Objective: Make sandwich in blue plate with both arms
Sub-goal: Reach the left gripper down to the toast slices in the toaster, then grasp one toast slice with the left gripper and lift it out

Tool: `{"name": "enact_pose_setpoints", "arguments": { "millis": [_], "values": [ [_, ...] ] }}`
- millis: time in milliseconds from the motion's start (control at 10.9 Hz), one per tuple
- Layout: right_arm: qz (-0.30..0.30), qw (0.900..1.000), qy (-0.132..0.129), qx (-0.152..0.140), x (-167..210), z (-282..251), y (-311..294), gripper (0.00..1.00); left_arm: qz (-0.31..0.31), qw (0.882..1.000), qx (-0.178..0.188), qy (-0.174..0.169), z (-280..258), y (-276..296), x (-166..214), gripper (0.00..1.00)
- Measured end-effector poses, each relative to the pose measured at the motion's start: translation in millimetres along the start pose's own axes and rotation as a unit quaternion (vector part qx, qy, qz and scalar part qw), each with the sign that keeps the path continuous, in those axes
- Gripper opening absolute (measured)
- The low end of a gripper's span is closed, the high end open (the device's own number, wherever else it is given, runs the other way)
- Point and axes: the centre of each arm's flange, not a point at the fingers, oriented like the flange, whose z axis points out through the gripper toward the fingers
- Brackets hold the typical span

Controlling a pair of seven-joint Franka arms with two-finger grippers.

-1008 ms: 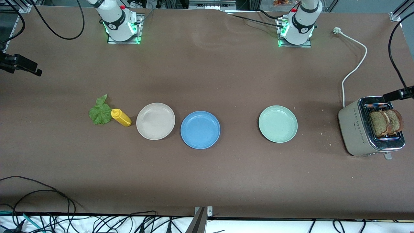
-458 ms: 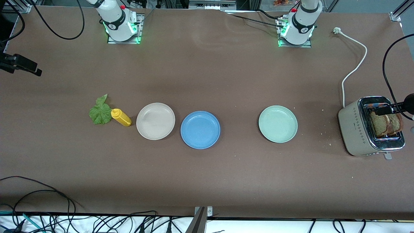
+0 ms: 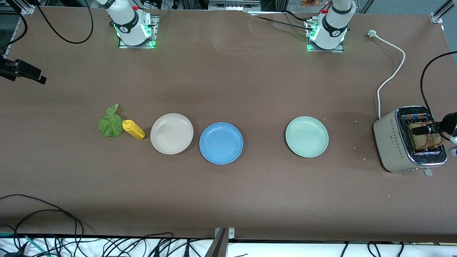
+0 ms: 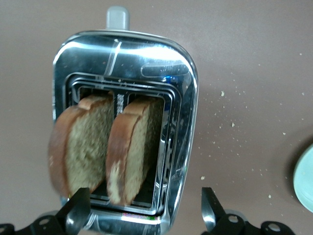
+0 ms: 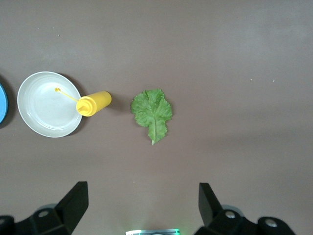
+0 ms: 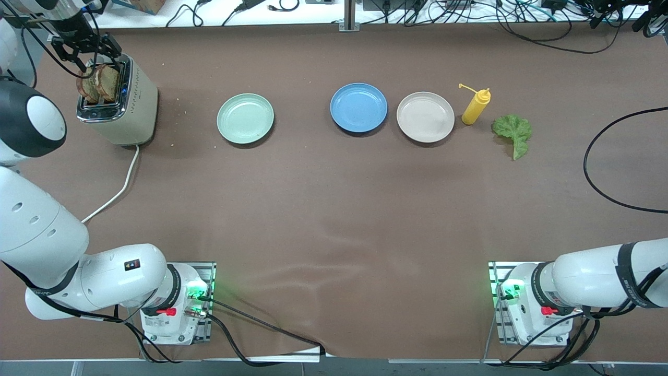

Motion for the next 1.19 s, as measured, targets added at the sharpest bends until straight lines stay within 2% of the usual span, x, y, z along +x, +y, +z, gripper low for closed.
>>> {"name": "enact_pose_setpoints", "arguments": {
  "millis": [458,550,642,733,1100,1191],
  "values": [
    [-0.001,1.000,0.000,0.003,0,0,-2,1.00,0.005,1.000,-0.002,-0.004,30,0,14,0.98],
    [-0.002,1.000,0.000,0.005,0,0,-3,1.00,0.015,1.000,-0.002,-0.003,29,-1,14,0.85],
    [-0.003,1.000,0.000,0.005,0,0,-4,1.00,0.028,1.000,-0.002,-0.003,29,-2,15,0.82],
    [-0.003,1.000,0.000,0.005,0,0,-5,1.00,0.033,0.999,-0.002,-0.002,29,-5,14,0.74],
    [-0.003,1.000,0.001,0.006,0,-1,-5,1.00,0.052,0.999,-0.005,-0.003,31,-24,12,0.21],
    [-0.003,1.000,0.001,0.006,0,-1,-5,1.00,0.058,0.998,-0.006,-0.003,31,-29,12,0.13]
  ]
}}
